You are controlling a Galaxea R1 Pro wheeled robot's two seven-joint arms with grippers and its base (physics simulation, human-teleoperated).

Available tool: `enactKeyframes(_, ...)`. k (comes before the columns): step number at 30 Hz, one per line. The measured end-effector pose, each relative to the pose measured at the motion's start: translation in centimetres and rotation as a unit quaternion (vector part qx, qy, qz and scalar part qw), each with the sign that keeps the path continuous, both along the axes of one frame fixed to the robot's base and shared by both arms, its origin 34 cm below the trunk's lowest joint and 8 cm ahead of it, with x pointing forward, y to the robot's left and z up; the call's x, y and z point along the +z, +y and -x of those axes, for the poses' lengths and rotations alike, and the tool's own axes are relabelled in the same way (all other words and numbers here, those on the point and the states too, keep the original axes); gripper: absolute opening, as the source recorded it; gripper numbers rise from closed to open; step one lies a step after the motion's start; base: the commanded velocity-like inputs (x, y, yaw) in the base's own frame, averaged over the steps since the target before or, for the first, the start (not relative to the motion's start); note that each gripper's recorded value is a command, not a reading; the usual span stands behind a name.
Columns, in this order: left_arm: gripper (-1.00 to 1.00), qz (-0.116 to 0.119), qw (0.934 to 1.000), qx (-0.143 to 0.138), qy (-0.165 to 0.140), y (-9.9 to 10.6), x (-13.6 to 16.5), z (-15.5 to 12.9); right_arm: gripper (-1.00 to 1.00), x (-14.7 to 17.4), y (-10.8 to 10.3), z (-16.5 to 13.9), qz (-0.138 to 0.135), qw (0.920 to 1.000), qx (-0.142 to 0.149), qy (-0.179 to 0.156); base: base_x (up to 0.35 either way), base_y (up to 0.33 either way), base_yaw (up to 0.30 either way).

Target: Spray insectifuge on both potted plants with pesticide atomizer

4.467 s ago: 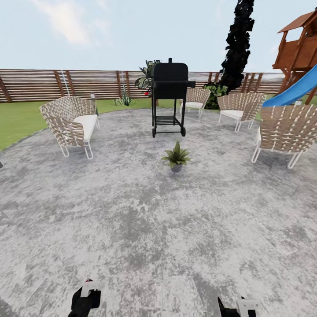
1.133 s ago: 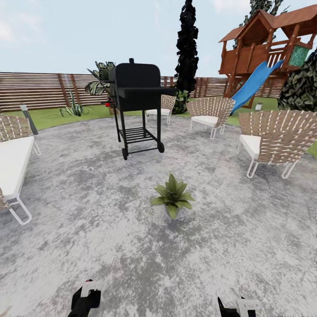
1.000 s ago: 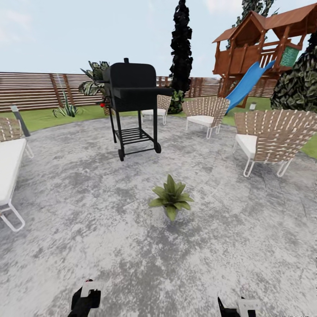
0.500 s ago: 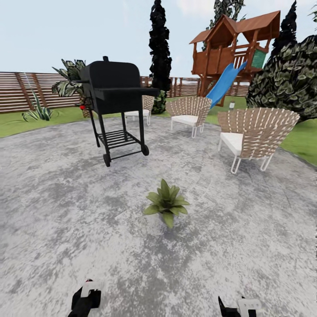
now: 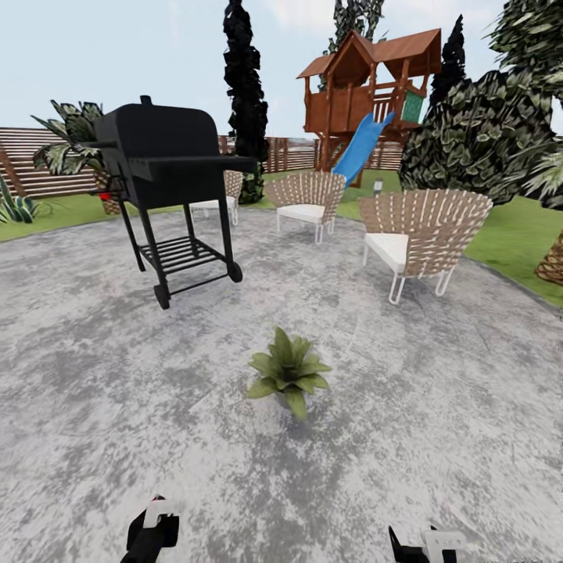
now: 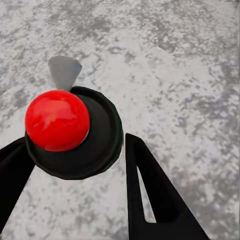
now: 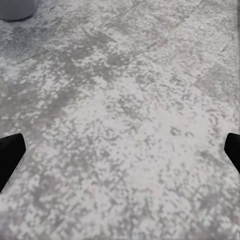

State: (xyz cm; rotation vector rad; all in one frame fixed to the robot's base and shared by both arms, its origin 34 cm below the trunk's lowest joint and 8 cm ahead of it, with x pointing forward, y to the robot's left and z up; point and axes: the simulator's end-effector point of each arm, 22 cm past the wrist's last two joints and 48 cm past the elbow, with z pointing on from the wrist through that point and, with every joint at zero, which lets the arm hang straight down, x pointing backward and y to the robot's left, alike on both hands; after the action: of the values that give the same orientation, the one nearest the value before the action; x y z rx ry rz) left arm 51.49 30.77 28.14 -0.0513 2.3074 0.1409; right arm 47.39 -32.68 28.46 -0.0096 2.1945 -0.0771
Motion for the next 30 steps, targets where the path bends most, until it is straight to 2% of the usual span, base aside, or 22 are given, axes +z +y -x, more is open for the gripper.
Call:
enactKeyframes(20,-1.00,0.002,1.0000,-0.002,0.000,-0.12,-0.02,-0.01,1.00,-0.04,0.07,0.02,0.000,1.0000,0.002,0.001,0.143,0.298,-0.273)
enactKeyframes(30,-1.00,0.002,1.0000,-0.002,0.000,-0.12,-0.01,-0.05,1.00,-0.03,-0.05,0.01,0.000,1.0000,0.000,0.001,0.050,0.303,-0.273)
